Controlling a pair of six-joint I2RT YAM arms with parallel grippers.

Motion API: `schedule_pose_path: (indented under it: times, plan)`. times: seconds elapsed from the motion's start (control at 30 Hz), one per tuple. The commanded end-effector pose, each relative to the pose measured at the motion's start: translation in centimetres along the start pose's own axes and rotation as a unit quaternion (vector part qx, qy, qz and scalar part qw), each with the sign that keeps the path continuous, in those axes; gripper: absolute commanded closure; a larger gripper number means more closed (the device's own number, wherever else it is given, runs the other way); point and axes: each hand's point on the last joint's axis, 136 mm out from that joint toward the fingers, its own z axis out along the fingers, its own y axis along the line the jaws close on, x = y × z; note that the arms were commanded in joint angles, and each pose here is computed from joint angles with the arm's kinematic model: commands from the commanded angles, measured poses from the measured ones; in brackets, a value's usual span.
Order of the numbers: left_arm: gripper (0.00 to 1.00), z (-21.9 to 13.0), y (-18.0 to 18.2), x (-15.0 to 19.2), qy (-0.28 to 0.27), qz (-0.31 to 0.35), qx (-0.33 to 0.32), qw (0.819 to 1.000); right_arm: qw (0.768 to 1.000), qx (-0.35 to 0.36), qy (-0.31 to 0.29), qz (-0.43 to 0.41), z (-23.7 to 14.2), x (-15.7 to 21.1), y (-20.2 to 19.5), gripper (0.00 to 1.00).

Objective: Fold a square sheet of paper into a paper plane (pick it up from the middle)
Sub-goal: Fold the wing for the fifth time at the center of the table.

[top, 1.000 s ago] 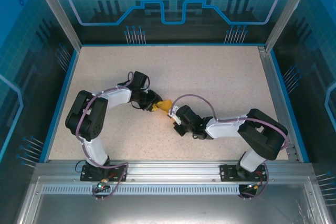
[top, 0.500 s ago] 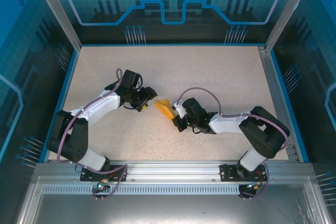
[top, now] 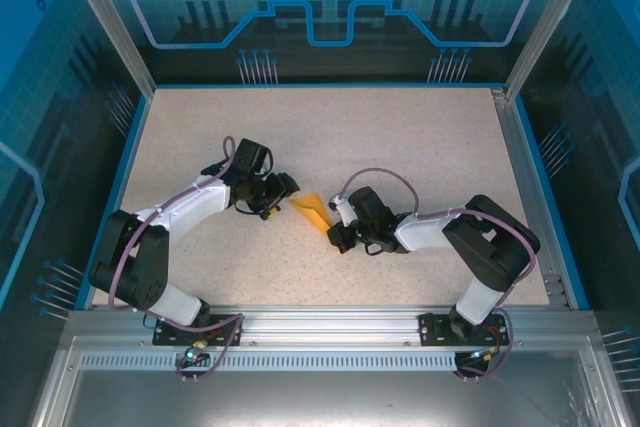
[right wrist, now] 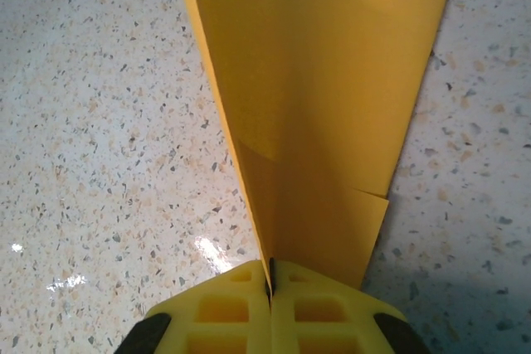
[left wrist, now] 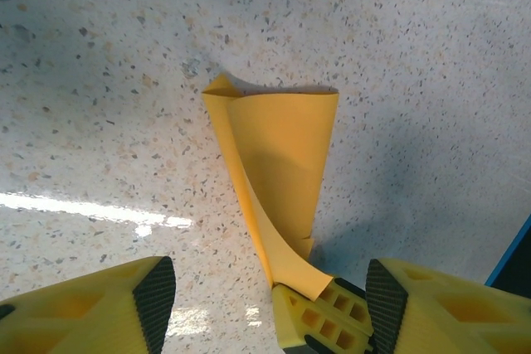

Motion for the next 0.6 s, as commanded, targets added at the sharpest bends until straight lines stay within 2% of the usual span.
schedule_pose_path:
  times: [0.0, 0.23, 0.57]
  plan:
    - [0.34, 0.4, 0.0, 0.9, 0.017, 0.02, -0.004, 1.0, 0.999, -0.022, 0.009, 0.033, 0.4, 0.1, -0.1, 0.96]
    - [0.35, 1.2, -0.2, 2.0, 0.032, 0.033, -0.007, 0.999, 0.991, -0.072, 0.036, 0.104, 0.7, 0.6, -0.5, 0.96]
    - [0.41, 1.8, -0.7, 3.6, 0.038, 0.045, 0.01, 0.998, 0.977, -0.078, 0.093, 0.176, 1.8, 2.5, -1.6, 0.95]
